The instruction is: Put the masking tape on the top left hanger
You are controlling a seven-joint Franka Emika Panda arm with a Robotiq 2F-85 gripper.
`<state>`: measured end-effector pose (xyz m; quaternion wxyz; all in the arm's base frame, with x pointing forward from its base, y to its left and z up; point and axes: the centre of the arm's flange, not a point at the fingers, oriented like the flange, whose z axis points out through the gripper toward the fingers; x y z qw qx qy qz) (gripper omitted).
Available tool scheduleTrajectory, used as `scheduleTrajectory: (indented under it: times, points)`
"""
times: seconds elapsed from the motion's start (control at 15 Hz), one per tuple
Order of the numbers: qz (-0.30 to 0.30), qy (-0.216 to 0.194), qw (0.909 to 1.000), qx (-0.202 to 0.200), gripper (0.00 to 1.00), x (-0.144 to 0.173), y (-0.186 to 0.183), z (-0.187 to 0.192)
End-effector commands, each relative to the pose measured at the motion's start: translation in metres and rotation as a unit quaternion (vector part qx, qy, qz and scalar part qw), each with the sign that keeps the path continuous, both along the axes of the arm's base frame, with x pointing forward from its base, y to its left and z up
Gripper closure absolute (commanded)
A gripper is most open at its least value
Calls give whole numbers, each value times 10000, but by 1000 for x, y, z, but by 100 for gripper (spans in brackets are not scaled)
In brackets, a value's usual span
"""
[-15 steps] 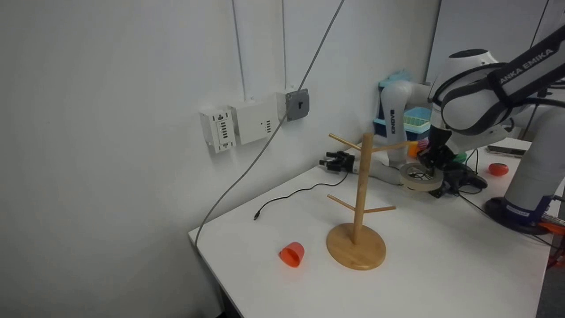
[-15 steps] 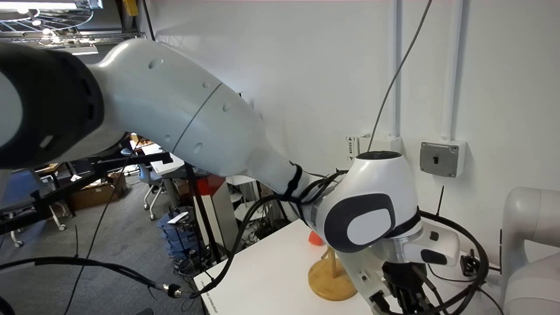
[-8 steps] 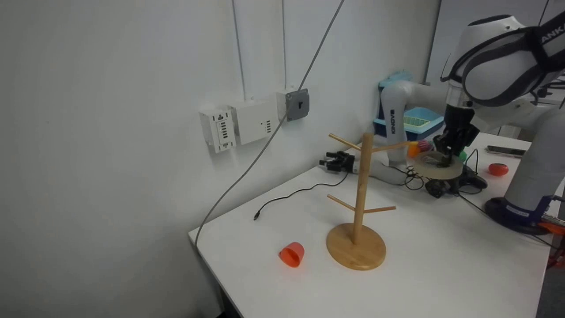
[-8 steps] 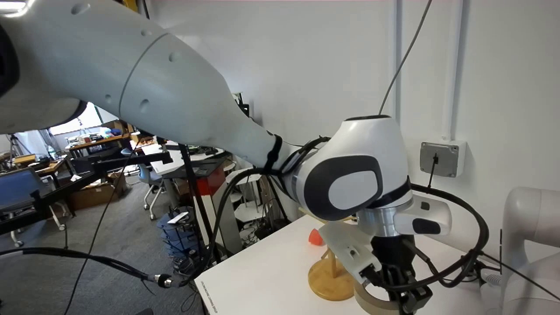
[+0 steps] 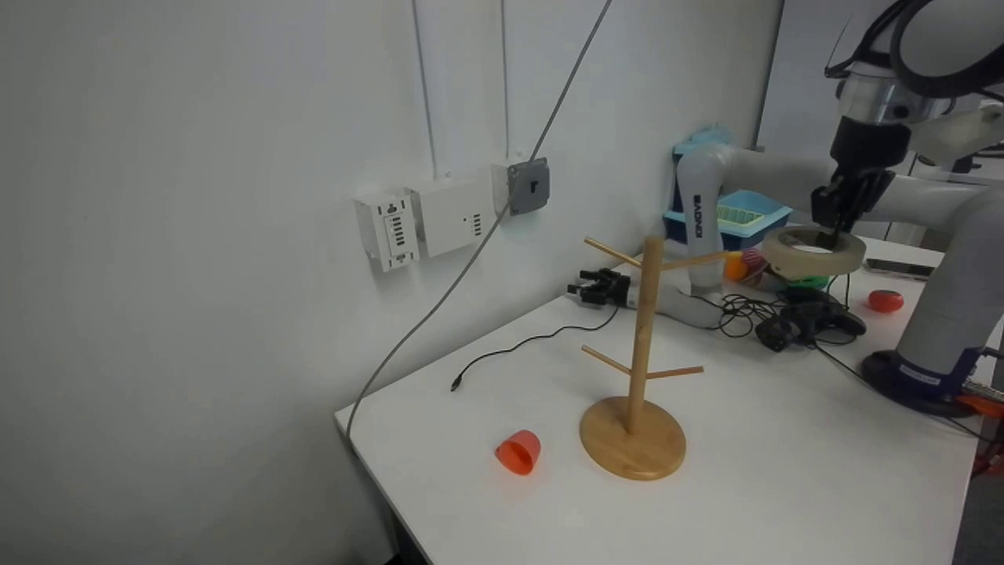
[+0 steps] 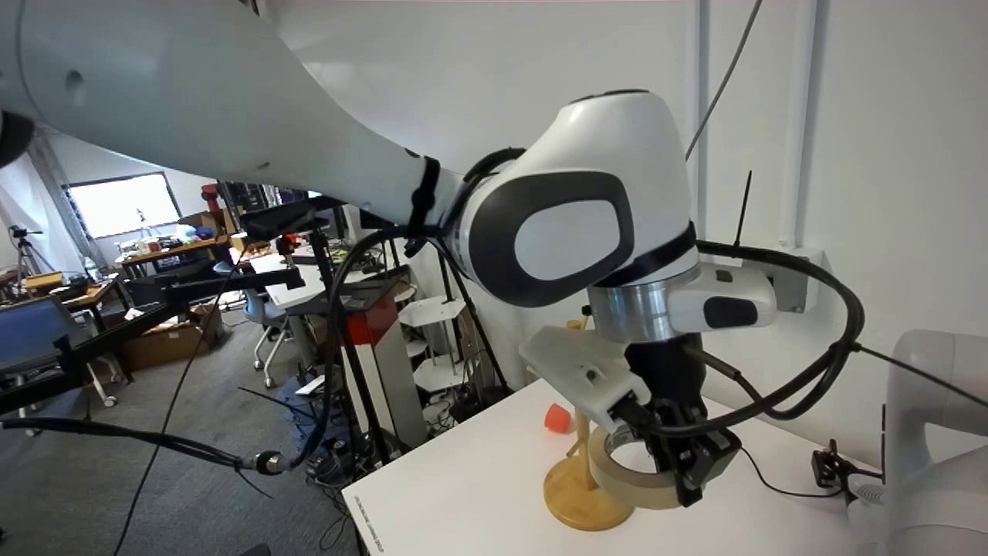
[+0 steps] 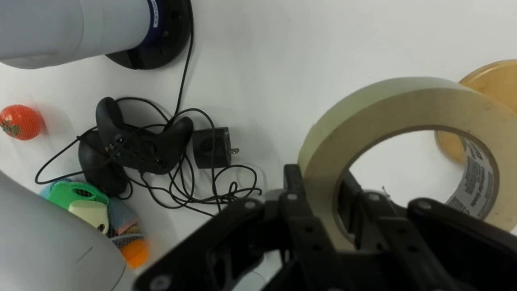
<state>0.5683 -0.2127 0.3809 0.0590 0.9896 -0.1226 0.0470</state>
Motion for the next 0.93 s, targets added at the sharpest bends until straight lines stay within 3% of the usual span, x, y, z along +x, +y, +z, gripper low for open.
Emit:
scheduleTrajectory:
  times: [0.0,0.4,0.87]
  points:
    - [329,-206,9988,300,94,-26,10,26]
    - [675,-543,9949,508,94,-31,44,15]
    - [917,-823,9914,444,94,-32,67,18]
